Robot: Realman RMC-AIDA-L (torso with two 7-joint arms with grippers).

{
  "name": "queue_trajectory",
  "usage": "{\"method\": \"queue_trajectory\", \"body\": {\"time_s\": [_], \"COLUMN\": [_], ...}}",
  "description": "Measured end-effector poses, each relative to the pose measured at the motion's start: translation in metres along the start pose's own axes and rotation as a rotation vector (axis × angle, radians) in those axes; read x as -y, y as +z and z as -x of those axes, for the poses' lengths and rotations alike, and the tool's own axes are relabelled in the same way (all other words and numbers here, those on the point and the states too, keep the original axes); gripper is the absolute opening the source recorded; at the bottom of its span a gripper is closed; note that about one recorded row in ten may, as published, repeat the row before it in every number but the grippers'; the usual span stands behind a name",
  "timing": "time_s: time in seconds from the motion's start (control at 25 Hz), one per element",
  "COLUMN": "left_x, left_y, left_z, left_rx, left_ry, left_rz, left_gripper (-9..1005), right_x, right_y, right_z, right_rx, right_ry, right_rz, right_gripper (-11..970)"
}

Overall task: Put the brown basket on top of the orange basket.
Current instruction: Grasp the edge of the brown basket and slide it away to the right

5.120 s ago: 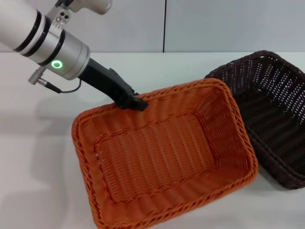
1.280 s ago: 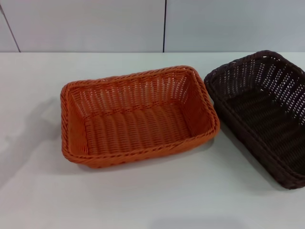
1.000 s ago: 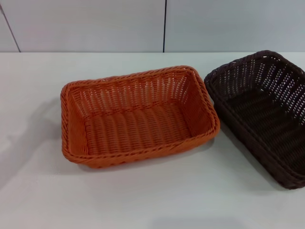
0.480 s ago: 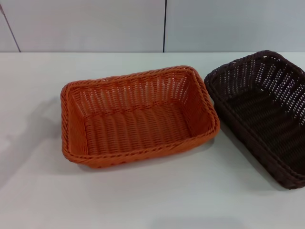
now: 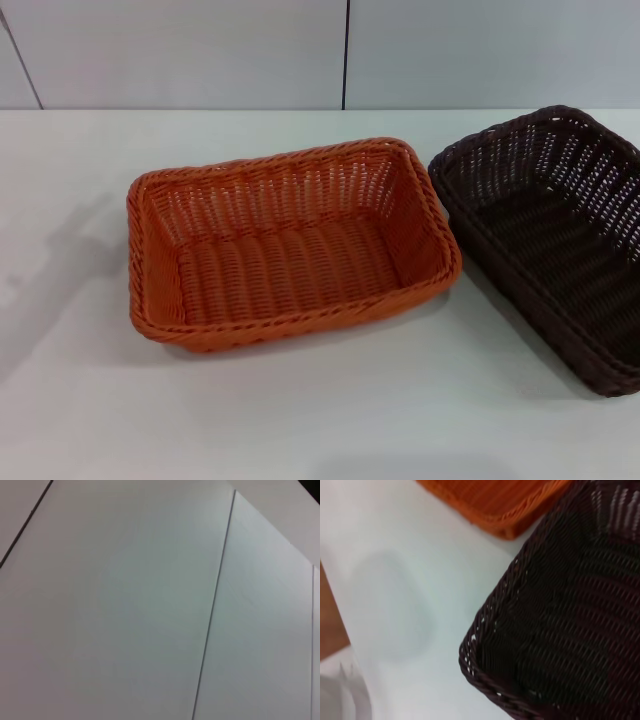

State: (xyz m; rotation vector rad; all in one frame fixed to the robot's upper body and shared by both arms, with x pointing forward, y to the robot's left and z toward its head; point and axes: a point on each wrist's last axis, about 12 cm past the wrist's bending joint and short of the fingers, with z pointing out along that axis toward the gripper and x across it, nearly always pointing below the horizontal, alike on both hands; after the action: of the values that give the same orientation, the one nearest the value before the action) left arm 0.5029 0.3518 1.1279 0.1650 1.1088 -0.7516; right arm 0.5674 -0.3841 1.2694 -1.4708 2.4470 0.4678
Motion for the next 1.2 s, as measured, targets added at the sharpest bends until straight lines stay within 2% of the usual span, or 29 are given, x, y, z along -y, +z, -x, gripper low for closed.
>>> {"method": "queue_trajectory", "body": {"time_s": [0.28, 0.64, 1.2], "left_x": [0.0, -0.001, -0.001], "left_y": [0.01, 0.014, 0.014], "left_z": [-0.011, -0.011, -0.009], "left_rx": [-0.007, -0.004, -0.001], "left_ry": [-0.01, -0.002, 0.004], "left_rz": [0.007, -0.001, -0.002], "left_gripper": [725, 725, 724], "right_x": [0.004, 0.001, -0.01], "right_y": [0.014, 0.046, 0.056], "right_z": [0.019, 0.041, 0.04], "right_rx": [-0.065, -0.113, -0.152], "right_ry": [-0.063, -0.149, -0.178], "right_rz": [-0.009, 0.019, 0.087], "right_gripper": [829, 829, 830]}}
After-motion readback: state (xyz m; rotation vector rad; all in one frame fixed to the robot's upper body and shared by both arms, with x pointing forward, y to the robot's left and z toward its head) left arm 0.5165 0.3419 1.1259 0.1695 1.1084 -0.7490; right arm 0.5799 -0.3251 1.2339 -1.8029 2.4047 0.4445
